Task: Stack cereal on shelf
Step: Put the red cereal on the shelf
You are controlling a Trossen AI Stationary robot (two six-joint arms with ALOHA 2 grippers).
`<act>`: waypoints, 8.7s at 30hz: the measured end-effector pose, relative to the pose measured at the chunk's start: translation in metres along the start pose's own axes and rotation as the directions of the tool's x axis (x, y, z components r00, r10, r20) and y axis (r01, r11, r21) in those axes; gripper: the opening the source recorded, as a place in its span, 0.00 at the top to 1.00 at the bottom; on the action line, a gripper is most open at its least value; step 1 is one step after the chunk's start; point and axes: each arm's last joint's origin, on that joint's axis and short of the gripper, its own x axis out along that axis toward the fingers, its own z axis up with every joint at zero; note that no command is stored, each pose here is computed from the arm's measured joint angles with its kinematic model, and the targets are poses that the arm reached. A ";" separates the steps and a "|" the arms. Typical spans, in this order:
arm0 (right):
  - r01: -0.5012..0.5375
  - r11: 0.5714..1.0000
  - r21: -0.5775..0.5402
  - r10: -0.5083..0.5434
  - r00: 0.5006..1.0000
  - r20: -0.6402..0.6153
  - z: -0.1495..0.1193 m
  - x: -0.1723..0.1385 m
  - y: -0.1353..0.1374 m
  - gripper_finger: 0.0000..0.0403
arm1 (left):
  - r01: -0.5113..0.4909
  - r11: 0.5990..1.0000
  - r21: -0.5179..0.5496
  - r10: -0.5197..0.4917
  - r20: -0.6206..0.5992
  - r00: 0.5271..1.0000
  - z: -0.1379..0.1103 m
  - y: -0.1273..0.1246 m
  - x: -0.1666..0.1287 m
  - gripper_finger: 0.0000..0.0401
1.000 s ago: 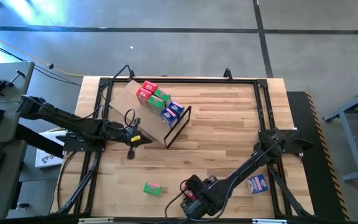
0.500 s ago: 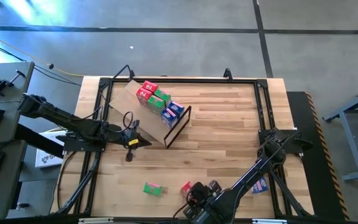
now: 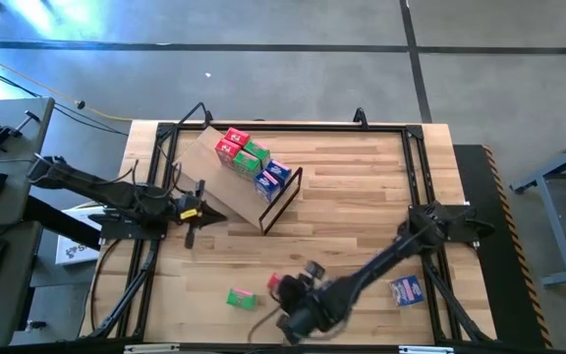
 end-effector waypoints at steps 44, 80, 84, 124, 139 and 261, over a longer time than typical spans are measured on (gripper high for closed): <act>-0.229 0.878 -0.421 0.228 0.972 -0.052 0.112 0.036 -0.044 0.42 | 0.192 0.981 -0.027 -0.190 0.070 0.979 0.009 -0.005 -0.005 0.94; -0.128 0.910 -0.394 0.284 0.885 0.368 -0.006 -0.025 -0.138 1.00 | 0.151 0.985 0.079 -0.056 -0.688 0.724 0.058 -0.067 0.117 0.26; -0.129 0.906 -0.404 0.293 0.879 0.377 -0.003 -0.029 -0.138 1.00 | 0.122 0.990 0.069 -0.033 -0.732 0.681 0.051 -0.063 0.129 0.26; -0.126 0.883 -0.452 0.302 0.890 0.341 -0.003 -0.026 -0.139 1.00 | 0.152 0.872 0.464 0.306 -0.762 0.571 0.100 0.027 0.025 0.67; -0.145 0.871 -0.470 0.316 0.897 0.309 0.001 -0.022 -0.145 1.00 | 0.209 0.806 0.553 0.399 -0.770 0.497 0.091 0.093 0.019 0.61; -0.064 0.858 -0.510 0.233 0.933 0.275 0.028 -0.030 -0.182 1.00 | -0.768 0.640 -0.026 0.663 -0.485 0.570 -0.019 0.071 0.028 1.00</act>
